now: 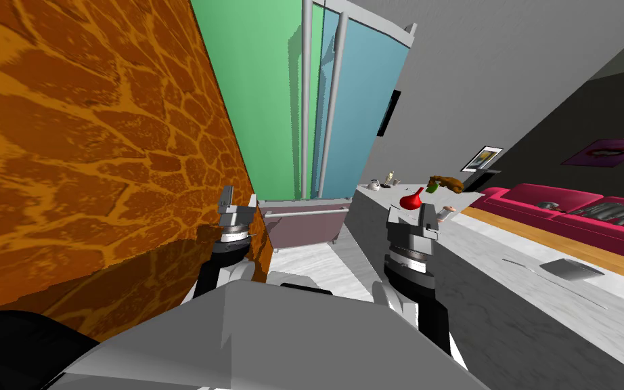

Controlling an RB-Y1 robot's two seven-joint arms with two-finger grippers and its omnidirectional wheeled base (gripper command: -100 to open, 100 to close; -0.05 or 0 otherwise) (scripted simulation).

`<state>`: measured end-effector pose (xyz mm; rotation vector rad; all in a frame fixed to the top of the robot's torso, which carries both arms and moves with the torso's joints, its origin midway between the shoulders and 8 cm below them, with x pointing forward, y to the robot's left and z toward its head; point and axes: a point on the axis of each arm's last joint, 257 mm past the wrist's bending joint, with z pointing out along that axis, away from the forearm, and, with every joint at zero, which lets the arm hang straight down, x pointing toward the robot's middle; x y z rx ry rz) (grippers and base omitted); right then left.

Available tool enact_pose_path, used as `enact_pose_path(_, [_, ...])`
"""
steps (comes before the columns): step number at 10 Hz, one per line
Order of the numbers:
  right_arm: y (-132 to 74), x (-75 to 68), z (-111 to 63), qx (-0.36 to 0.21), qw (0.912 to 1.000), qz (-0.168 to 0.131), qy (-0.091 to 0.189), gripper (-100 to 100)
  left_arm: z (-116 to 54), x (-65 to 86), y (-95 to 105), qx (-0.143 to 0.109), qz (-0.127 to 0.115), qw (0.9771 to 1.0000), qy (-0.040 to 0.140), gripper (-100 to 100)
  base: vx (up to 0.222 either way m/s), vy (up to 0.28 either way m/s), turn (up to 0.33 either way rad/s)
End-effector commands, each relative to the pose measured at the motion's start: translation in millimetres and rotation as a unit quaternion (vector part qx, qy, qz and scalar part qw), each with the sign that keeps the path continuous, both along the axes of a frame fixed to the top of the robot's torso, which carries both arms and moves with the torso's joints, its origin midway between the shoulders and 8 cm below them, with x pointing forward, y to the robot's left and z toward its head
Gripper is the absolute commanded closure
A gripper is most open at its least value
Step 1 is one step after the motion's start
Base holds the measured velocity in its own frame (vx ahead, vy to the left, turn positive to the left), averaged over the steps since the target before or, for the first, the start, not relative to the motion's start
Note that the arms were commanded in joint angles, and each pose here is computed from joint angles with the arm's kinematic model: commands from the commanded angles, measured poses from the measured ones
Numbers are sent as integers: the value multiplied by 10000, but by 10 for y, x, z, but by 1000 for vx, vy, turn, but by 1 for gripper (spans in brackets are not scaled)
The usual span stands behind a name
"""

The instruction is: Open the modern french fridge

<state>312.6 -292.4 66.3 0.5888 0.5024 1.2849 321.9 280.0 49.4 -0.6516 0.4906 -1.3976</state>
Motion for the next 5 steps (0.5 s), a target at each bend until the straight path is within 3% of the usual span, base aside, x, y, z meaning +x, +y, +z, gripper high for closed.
enact_pose_path(1, [0, 0, 0, 0, 10000, 0, 0, 0, 0, 0, 0, 0, 0, 10000, 0, 0, 0, 0, 0])
enact_pose_path(5, [0, -1, 1, 0, 10000, 0, -1, 0, 1, -1, 0, 0, 0, 10000, -1, 0, 0, 0, 0])
